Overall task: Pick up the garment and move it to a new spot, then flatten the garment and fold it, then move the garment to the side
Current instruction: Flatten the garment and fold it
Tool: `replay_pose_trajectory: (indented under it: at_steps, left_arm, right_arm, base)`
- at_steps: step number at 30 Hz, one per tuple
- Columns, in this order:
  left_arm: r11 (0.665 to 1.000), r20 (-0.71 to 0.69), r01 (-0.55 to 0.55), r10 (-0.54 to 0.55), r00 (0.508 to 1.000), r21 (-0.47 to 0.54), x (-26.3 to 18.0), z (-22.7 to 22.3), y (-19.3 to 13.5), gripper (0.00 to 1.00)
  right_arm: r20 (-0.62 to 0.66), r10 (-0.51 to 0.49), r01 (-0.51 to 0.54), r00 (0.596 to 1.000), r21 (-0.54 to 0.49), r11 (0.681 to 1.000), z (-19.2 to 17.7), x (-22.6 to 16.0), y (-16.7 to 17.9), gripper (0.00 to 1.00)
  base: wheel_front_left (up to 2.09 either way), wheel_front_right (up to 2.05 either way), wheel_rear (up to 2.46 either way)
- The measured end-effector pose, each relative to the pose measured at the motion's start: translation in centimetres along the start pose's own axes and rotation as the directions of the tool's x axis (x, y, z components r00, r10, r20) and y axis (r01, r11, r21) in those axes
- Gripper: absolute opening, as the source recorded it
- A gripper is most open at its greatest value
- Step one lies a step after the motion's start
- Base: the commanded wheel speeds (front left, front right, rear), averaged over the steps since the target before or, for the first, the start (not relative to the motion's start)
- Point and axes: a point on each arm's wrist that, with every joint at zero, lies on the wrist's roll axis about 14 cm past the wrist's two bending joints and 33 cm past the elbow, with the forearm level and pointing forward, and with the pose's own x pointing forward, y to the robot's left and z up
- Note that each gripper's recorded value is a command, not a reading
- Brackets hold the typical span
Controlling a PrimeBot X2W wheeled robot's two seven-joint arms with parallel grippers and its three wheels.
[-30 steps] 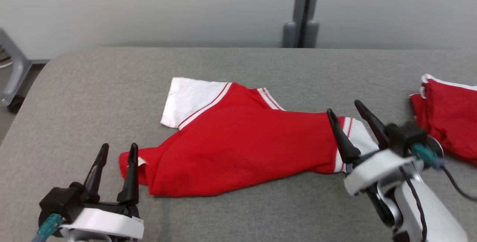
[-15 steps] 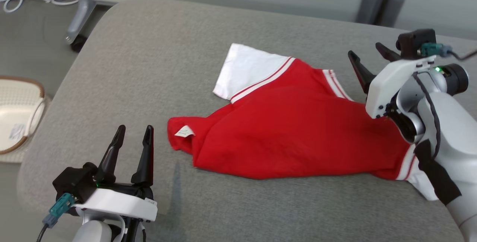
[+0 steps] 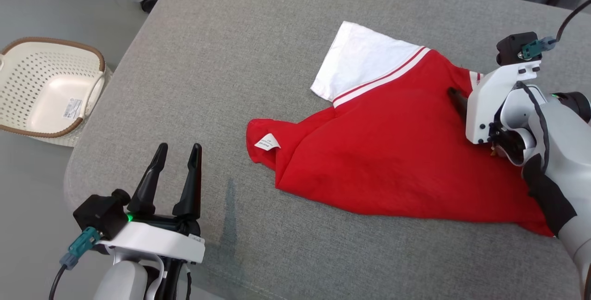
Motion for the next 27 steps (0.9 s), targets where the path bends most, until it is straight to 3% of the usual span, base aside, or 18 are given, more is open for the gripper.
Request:
replay_pose_trajectory:
  at_steps: [3, 4, 6, 12, 16, 23, 27]
  left_arm:
    - [1.000, 0.003, -0.007, 0.007, 1.000, 0.001, 0.3, 0.1, 0.2, 1.00]
    - [1.000, 0.002, -0.008, 0.008, 1.000, 0.002, 0.4, 0.1, 0.2, 1.00]
    - [1.000, -0.003, -0.006, 0.006, 1.000, 0.001, 0.4, -0.1, 0.1, 1.00]
    - [1.000, 0.000, 0.017, -0.017, 1.000, -0.001, 0.7, 0.0, -0.4, 1.00]
    - [0.999, 0.001, 0.043, -0.043, 0.999, 0.006, 1.0, 0.1, -0.9, 1.00]
    - [0.997, -0.026, 0.077, -0.077, 0.997, 0.013, 1.8, -0.8, -1.9, 1.00]
    - [0.996, -0.037, 0.082, -0.081, 0.996, 0.022, 2.7, -1.1, -1.9, 1.00]
  right_arm:
    - [-0.053, 0.005, -0.005, 0.999, 0.015, 1.000, -0.7, 0.7, 0.0, 1.00]
    - [-0.059, 0.005, -0.004, 0.998, 0.016, 1.000, -0.7, 0.8, 0.0, 0.89]
    - [-0.062, 0.005, -0.004, 0.998, 0.015, 1.000, -0.6, 0.8, 0.0, 0.00]
    - [0.034, -0.016, 0.016, 0.999, -0.006, 1.000, 0.7, 0.1, -0.6, 0.00]
    - [0.184, -0.056, 0.060, 0.981, -0.016, 0.998, 4.1, -1.2, -2.3, 0.00]
    - [0.310, -0.153, 0.157, 0.938, 0.013, 0.988, 7.0, -2.1, -6.9, 0.00]
    - [0.383, -0.238, 0.237, 0.893, 0.050, 0.970, 8.8, -2.9, -11.5, 0.00]
  base:
    - [0.00, 0.00, 0.00]
    - [0.00, 0.00, 0.00]
    - [0.00, 0.00, 0.00]
    - [0.00, 0.00, 0.00]
    - [0.00, 0.00, 0.00]
    - [0.00, 0.00, 0.00]
    - [0.00, 0.00, 0.00]
